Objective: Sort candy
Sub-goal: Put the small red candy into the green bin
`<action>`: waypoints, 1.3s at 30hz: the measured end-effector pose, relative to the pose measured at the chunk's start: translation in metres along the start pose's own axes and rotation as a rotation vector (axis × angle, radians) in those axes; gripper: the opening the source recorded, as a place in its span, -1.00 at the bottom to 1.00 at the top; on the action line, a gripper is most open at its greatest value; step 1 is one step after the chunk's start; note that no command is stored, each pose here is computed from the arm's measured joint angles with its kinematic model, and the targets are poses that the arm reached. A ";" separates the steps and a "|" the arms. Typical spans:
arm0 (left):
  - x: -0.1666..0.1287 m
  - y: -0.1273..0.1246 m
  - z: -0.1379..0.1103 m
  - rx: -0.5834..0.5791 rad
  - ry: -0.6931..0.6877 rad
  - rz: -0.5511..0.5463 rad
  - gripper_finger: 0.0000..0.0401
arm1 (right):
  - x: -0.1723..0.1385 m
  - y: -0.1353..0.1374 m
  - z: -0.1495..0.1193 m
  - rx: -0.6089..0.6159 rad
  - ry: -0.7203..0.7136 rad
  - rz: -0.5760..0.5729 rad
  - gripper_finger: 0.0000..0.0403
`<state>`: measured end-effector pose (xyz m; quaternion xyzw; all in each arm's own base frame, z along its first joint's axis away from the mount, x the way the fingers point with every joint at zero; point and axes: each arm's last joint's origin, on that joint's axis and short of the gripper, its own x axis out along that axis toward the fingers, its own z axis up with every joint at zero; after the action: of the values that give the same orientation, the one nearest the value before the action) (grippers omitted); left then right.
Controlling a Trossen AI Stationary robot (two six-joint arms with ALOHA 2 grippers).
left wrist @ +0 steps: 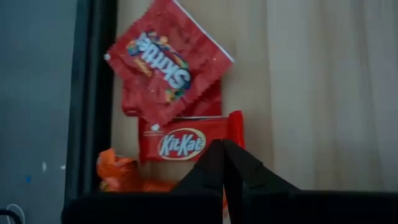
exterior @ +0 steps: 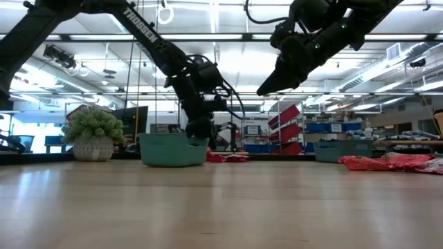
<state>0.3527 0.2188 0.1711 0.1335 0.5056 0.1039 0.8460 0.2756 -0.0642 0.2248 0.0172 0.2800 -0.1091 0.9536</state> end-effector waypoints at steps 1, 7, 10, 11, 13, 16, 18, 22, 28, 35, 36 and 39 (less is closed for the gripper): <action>-0.002 0.001 0.001 -0.001 -0.002 0.002 -1.00 | 0.000 0.000 0.000 0.000 0.000 0.000 -1.00; -0.008 -0.002 0.002 -0.008 0.008 -0.016 -1.00 | 0.000 0.000 0.000 0.005 0.000 0.000 -1.00; -0.008 -0.008 0.006 -0.038 0.004 -0.015 -0.96 | 0.000 0.000 0.001 0.010 -0.006 0.000 -0.97; -0.008 -0.009 0.008 -0.035 -0.002 -0.011 -0.94 | 0.000 0.000 0.001 0.009 -0.013 0.000 -0.96; -0.009 -0.013 0.011 -0.026 -0.011 -0.011 -0.86 | 0.000 0.000 0.002 0.009 -0.025 -0.001 -0.93; -0.009 -0.015 0.013 -0.017 -0.008 0.004 -0.69 | 0.000 0.000 0.003 0.009 -0.032 -0.001 -0.87; -0.007 -0.016 0.013 -0.016 0.001 0.012 -0.55 | 0.000 0.000 0.003 0.009 -0.032 0.000 -0.84; -0.007 -0.014 0.011 -0.021 0.003 0.016 -0.30 | 0.000 0.000 0.003 0.008 -0.032 0.000 -0.80; -0.006 -0.002 0.007 -0.086 -0.036 0.002 -0.15 | 0.000 0.000 0.003 0.008 -0.034 0.000 -0.82; -0.006 0.004 0.003 -0.120 -0.072 -0.052 -0.14 | 0.000 0.000 0.004 0.004 -0.038 -0.001 -0.82; -0.006 0.006 0.002 -0.124 -0.073 -0.055 -0.14 | 0.000 0.000 0.004 0.003 -0.038 0.000 -0.82; -0.006 0.008 0.000 -0.133 -0.073 -0.056 -0.14 | 0.000 0.000 0.005 -0.004 -0.046 -0.001 -0.81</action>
<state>0.3491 0.2247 0.1789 0.0665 0.4700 0.1089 0.8734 0.2779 -0.0647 0.2287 0.0129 0.2581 -0.1093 0.9598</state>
